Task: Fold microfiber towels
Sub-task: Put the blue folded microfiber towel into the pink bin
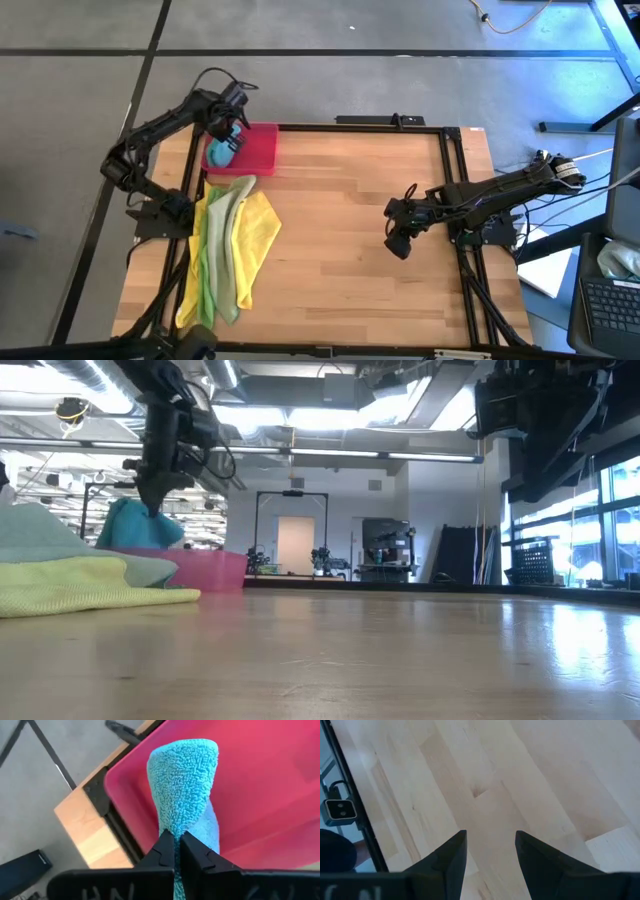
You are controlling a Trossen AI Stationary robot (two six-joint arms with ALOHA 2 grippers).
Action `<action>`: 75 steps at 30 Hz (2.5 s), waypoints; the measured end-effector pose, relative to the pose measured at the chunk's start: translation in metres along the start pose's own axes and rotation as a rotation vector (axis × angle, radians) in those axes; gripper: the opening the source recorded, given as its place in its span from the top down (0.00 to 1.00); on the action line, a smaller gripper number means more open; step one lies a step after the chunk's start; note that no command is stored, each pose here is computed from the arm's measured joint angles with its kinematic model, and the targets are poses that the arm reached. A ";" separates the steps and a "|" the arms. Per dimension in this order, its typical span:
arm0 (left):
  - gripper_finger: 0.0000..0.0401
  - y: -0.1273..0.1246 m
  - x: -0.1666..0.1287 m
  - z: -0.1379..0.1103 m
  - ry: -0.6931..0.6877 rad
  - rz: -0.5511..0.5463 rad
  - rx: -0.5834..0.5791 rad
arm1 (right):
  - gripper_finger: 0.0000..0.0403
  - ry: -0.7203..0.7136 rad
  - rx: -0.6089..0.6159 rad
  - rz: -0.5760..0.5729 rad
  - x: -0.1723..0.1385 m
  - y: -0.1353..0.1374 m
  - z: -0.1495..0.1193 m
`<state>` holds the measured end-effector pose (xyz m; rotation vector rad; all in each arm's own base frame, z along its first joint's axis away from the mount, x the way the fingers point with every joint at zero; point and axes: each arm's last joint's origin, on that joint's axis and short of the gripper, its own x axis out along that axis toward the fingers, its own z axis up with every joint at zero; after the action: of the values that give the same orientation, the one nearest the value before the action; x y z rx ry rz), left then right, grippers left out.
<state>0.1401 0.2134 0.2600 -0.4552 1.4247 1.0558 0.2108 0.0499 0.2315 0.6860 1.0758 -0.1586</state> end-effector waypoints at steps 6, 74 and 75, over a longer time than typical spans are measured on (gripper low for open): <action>1.00 -0.029 0.010 0.016 -0.038 -0.078 -0.018 | 0.57 0.031 0.004 0.027 0.000 0.001 -0.001; 1.00 0.001 -0.014 0.005 -0.356 -0.374 -0.173 | 0.57 0.099 0.077 0.089 -0.002 0.002 -0.003; 1.00 0.000 -0.007 0.003 -0.340 -0.380 -0.180 | 0.57 0.090 0.079 0.088 -0.002 0.002 -0.002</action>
<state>0.1431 0.2137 0.2674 -0.6166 0.9032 0.9019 0.2092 0.0527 0.2335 0.8168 1.1276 -0.0951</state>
